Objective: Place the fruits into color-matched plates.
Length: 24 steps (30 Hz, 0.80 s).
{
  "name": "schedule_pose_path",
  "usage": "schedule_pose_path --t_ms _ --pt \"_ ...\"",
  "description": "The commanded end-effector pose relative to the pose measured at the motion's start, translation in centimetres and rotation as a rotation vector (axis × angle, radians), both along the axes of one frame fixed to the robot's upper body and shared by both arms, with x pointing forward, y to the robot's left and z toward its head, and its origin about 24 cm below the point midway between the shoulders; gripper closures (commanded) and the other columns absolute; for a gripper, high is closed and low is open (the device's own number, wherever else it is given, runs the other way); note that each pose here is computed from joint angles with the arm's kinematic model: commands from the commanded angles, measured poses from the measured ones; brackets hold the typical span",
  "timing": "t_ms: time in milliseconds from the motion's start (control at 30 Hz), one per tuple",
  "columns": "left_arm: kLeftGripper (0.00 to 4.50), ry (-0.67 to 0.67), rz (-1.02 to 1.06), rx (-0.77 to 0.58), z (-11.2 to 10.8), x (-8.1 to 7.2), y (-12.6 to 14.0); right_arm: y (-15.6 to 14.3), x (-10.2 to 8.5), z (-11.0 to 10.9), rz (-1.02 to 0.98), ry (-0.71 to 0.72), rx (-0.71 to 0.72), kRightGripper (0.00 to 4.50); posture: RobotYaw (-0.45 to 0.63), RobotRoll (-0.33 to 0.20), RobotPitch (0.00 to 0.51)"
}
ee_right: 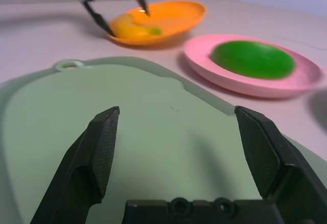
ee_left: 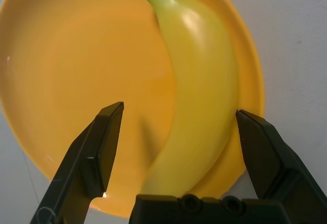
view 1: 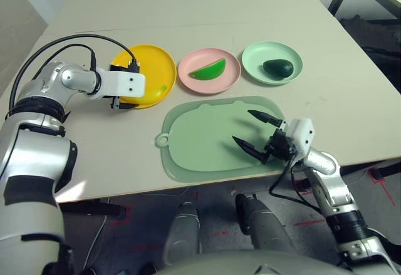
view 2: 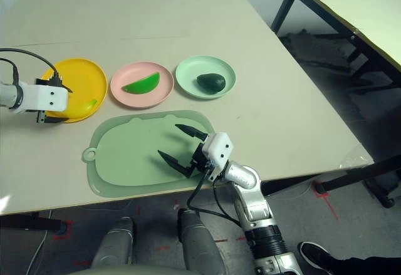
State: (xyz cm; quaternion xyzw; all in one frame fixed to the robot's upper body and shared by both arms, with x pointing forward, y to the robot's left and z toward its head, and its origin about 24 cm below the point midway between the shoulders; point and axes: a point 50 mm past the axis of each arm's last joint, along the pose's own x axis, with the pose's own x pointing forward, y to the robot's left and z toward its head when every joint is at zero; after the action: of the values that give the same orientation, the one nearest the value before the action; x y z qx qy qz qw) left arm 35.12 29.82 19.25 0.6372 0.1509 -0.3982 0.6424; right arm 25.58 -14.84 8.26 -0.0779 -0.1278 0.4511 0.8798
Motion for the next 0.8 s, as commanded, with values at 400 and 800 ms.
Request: schedule_pose_path --t_ms 400,800 --pt "0.02 -0.083 -0.002 -0.082 3.2 -1.0 1.4 -3.1 2.2 1.1 -0.12 -0.005 0.046 0.0 -0.01 0.0 0.178" --pt "0.02 -0.301 0.231 -0.777 2.4 -4.8 4.8 -9.5 2.4 -0.5 -0.476 0.067 0.14 0.0 0.02 0.0 0.221"
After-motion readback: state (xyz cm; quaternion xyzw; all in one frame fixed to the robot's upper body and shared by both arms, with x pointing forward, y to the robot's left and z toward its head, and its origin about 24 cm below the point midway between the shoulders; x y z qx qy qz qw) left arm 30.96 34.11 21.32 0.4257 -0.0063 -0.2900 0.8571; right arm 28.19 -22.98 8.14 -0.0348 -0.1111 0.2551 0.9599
